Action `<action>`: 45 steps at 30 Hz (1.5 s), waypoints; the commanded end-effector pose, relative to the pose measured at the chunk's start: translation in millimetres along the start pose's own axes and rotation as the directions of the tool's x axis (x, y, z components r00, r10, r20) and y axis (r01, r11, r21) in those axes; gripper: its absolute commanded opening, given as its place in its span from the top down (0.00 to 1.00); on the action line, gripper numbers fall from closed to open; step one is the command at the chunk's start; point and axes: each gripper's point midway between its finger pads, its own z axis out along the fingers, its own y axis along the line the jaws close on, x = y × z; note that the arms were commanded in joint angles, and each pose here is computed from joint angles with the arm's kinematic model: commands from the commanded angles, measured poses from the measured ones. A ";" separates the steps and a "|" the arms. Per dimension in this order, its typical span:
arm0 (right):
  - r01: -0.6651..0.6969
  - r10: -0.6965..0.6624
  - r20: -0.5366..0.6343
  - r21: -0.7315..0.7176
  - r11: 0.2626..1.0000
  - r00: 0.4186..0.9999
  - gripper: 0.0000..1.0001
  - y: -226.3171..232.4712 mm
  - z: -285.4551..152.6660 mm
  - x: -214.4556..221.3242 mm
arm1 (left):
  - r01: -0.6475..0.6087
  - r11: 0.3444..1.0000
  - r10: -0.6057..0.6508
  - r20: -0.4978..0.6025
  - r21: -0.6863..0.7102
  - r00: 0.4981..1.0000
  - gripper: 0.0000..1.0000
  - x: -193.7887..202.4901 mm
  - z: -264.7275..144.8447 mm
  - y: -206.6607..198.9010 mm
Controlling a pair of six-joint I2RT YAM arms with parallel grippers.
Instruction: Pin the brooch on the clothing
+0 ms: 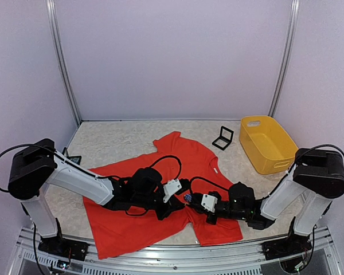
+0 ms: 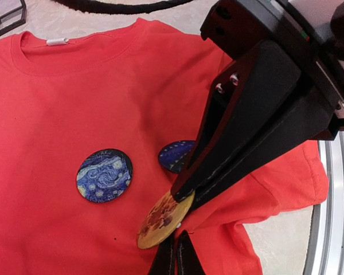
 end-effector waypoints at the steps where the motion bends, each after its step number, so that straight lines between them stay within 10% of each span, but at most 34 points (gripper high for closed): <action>1: -0.031 0.038 0.113 -0.060 0.998 0.993 1.00 10.9 -8.3 -30.2 | -0.002 1.000 0.002 0.053 -0.012 0.999 1.00 -12.5 -7.8 2.6; 11: -0.084 0.106 0.147 -0.150 0.985 0.983 1.00 23.8 -12.4 -39.1 | -0.015 1.000 0.016 0.054 -0.016 0.998 1.00 -11.5 -11.6 2.8; 15: -0.097 0.120 0.135 -0.164 0.982 0.984 1.00 24.0 -8.9 -37.5 | -0.029 1.000 0.029 0.047 -0.012 0.998 0.74 -9.6 -15.1 1.1; 19: -0.102 0.125 0.128 -0.175 0.979 0.984 1.00 23.2 -8.7 -35.6 | -0.087 0.995 0.090 0.098 -0.040 0.991 0.70 -19.6 -34.3 1.0; 45: -0.090 0.128 0.170 -0.213 0.973 0.977 1.00 18.1 -10.7 -55.2 | -0.189 0.982 0.189 0.099 -0.003 0.977 0.88 -17.6 -30.1 -15.0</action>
